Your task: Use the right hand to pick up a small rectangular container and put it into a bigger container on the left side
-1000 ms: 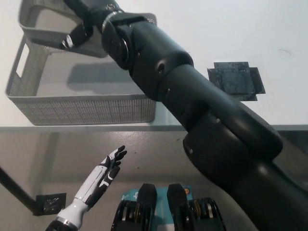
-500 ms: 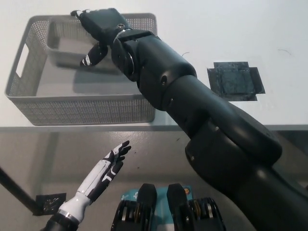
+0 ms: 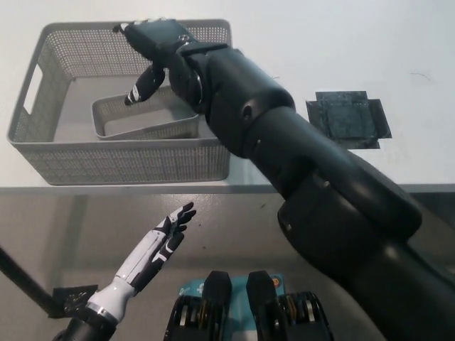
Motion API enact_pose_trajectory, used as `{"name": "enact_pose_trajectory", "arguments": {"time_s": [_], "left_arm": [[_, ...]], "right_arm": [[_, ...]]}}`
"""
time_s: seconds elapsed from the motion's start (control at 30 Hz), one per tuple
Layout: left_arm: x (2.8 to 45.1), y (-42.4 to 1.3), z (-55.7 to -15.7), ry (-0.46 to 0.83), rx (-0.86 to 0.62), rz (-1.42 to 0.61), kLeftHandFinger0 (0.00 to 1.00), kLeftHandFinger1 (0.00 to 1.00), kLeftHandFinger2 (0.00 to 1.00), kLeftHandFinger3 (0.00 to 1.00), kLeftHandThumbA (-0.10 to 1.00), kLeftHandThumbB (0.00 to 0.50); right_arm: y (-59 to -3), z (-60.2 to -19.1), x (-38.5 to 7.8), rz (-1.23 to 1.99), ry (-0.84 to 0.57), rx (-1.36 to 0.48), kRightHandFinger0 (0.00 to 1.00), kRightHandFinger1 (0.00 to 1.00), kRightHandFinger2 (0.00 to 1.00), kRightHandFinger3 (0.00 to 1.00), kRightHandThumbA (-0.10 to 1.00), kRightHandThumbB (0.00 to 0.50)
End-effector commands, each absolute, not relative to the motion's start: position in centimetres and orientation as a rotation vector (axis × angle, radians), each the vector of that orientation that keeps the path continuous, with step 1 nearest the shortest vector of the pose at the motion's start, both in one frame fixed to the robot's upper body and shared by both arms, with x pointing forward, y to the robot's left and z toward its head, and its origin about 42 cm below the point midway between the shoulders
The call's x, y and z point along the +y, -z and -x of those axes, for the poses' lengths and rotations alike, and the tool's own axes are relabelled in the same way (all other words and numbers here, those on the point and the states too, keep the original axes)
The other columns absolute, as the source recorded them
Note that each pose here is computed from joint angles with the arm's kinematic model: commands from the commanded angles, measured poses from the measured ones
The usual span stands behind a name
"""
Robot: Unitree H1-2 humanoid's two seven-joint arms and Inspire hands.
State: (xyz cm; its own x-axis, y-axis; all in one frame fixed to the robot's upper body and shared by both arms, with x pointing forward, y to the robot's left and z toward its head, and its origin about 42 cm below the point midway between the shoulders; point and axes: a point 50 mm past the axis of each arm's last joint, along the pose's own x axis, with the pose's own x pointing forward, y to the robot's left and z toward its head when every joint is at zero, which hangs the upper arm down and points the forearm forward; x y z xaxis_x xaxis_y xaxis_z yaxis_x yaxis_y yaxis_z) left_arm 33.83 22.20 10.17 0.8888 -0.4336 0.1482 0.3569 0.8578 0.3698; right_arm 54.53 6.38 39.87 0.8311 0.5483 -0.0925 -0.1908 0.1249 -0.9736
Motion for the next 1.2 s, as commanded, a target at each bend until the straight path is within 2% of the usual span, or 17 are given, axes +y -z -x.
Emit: {"name": "enact_pose_trajectory", "arguments": {"time_s": [0.0, 0.1, 0.17, 0.2, 0.27, 0.43, 0.5, 0.57, 0.63, 0.67, 0.87, 0.9, 0.93, 1.0, 1.03, 1.1, 1.17], "left_arm": [[22.3, -11.4, -34.5, 0.426, -0.276, -0.364, 1.0, 1.0, 1.0, 1.0, 1.0, 0.322], [22.6, -11.6, -34.7, 0.422, -0.28, -0.372, 1.0, 1.0, 1.0, 1.0, 1.0, 0.316], [22.5, -11.5, -34.8, 0.419, -0.286, -0.371, 1.0, 1.0, 1.0, 1.0, 1.0, 0.312], [22.4, -11.4, -34.8, 0.419, -0.284, -0.369, 1.0, 1.0, 1.0, 1.0, 1.0, 0.312], [22.4, -11.5, -34.7, 0.42, -0.279, -0.372, 1.0, 1.0, 1.0, 1.0, 1.0, 0.299], [22.2, -11.6, -34.9, 0.416, -0.281, -0.37, 1.0, 1.0, 1.0, 1.0, 1.0, 0.293], [22.2, -11.7, -35.0, 0.414, -0.277, -0.366, 1.0, 1.0, 1.0, 1.0, 1.0, 0.298], [22.3, -11.8, -35.1, 0.416, -0.281, -0.369, 1.0, 1.0, 1.0, 1.0, 1.0, 0.299], [22.4, -11.9, -35.3, 0.417, -0.282, -0.365, 1.0, 1.0, 1.0, 1.0, 1.0, 0.29], [22.3, -11.8, -35.3, 0.416, -0.282, -0.366, 1.0, 1.0, 1.0, 1.0, 1.0, 0.292], [22.2, -11.9, -35.6, 0.41, -0.283, -0.374, 1.0, 1.0, 1.0, 1.0, 1.0, 0.292], [22.2, -11.9, -35.6, 0.411, -0.285, -0.378, 1.0, 1.0, 1.0, 1.0, 1.0, 0.289], [22.1, -11.8, -35.7, 0.414, -0.284, -0.375, 1.0, 1.0, 1.0, 1.0, 1.0, 0.287], [22.0, -11.8, -35.7, 0.415, -0.28, -0.365, 1.0, 1.0, 1.0, 1.0, 1.0, 0.287], [21.8, -11.7, -35.7, 0.416, -0.278, -0.362, 1.0, 1.0, 1.0, 1.0, 1.0, 0.292], [21.7, -11.7, -35.6, 0.416, -0.279, -0.36, 1.0, 1.0, 1.0, 1.0, 1.0, 0.291], [21.5, -11.6, -35.6, 0.421, -0.282, -0.355, 1.0, 1.0, 1.0, 1.0, 1.0, 0.286]], "right_arm": [[-51.9, -55.1, 3.8, 1.189, -0.395, -0.581, 1.0, 1.0, 1.0, 1.0, 1.0, 0.5], [-57.3, -55.5, -0.3, 1.024, -0.326, -0.679, 1.0, 1.0, 1.0, 1.0, 1.0, 0.463], [-60.0, -55.5, -3.3, 0.976, -0.289, -0.739, 1.0, 1.0, 1.0, 1.0, 1.0, 0.413], [-60.9, -55.5, -4.4, 0.986, -0.276, -0.76, 1.0, 1.0, 1.0, 1.0, 1.0, 0.414], [-63.4, -55.3, -10.1, 0.917, -0.24, -0.812, 1.0, 1.0, 1.0, 1.0, 1.0, 0.421], [-62.9, -52.9, -18.1, 0.895, -0.166, -0.876, 1.0, 1.0, 1.0, 1.0, 1.0, 0.428], [-61.9, -51.0, -20.8, 0.884, -0.134, -0.879, 1.0, 1.0, 1.0, 1.0, 1.0, 0.464], [-60.3, -48.6, -23.2, 0.813, -0.141, -0.901, 1.0, 1.0, 1.0, 1.0, 1.0, 0.43], [-58.7, -46.6, -24.9, 0.763, -0.142, -0.942, 1.0, 1.0, 1.0, 1.0, 1.0, 0.447], [-57.3, -45.0, -25.6, 0.719, -0.156, -0.977, 1.0, 1.0, 1.0, 1.0, 1.0, 0.42], [-50.0, -37.3, -24.8, 0.57, -0.228, -1.114, 1.0, 1.0, 1.0, 1.0, 1.0, 0.435], [-48.3, -35.4, -24.1, 0.557, -0.259, -1.174, 1.0, 1.0, 1.0, 1.0, 1.0, 0.381], [-47.0, -34.1, -23.5, 0.549, -0.267, -1.196, 1.0, 1.0, 1.0, 1.0, 1.0, 0.391], [-43.4, -31.4, -22.1, 0.512, -0.313, -1.249, 1.0, 1.0, 1.0, 1.0, 1.0, 0.355], [-41.6, -30.2, -21.3, 0.476, -0.356, -1.249, 1.0, 1.0, 1.0, 1.0, 1.0, 0.412], [-39.1, -28.4, -19.8, 0.442, -0.404, -1.256, 1.0, 1.0, 1.0, 1.0, 1.0, 0.42], [-35.3, -25.2, -17.7, 0.342, -0.485, -1.201, 1.0, 1.0, 1.0, 1.0, 1.0, 0.453]]}}
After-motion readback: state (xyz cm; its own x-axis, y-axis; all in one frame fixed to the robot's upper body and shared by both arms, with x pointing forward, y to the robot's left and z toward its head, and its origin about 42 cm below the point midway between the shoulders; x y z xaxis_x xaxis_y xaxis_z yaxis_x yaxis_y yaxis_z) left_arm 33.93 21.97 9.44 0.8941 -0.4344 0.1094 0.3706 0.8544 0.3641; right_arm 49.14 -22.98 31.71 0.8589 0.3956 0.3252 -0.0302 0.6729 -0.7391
